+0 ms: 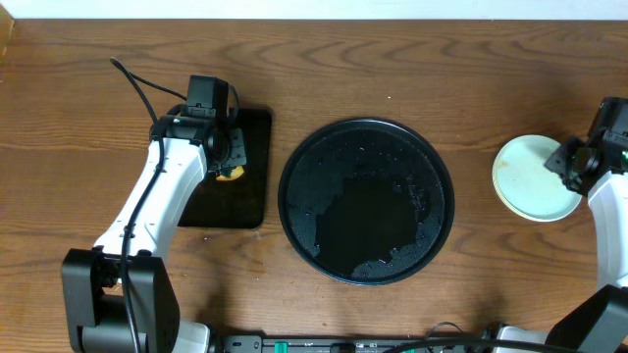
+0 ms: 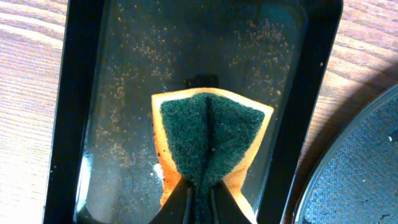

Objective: Clean dirty plates on tray and stack at the side
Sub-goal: 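Carry the pale-green plate with the right gripper onto the yellow plate stack, then lower the sponge with the left gripper into the black rectangular tray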

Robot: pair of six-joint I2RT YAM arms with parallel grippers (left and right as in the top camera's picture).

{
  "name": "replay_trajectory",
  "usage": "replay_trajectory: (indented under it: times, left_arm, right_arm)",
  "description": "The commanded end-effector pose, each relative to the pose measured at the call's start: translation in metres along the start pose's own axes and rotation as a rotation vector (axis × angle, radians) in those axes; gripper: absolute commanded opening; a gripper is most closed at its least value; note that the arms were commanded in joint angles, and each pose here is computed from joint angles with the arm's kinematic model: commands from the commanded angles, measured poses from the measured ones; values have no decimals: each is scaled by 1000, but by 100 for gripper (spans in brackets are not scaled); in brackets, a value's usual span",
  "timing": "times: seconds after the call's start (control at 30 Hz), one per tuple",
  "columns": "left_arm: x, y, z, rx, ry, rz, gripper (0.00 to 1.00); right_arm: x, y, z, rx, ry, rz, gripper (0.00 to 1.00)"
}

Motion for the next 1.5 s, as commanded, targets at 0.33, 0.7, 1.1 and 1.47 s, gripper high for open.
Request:
replay_trajectory:
  times: [0.33, 0.7, 1.1, 1.47]
  left_arm:
    - [2, -25, -14, 233, -99, 124, 8]
    - [9, -88, 25, 264, 38, 313, 8]
    - [-4, -86, 62, 127, 215, 273, 8]
    - [22, -80, 3, 274, -113, 319, 8]
  right_arm:
    - [28, 16, 67, -378, 203, 116, 57]
    - [33, 17, 71, -384, 222, 132, 56]
    - [35, 17, 70, -383, 222, 145, 56]
    - [35, 17, 70, -383, 222, 145, 55]
Point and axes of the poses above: each gripper's point midway between its finger pads, its own y axis back along the fingers, its own z axis along the line the jaws close on, x = y × z, the point moved 4 cm from there along y, back along the fingers, and after that the axes turned 15 degrees about y, right-handed, at the moved point
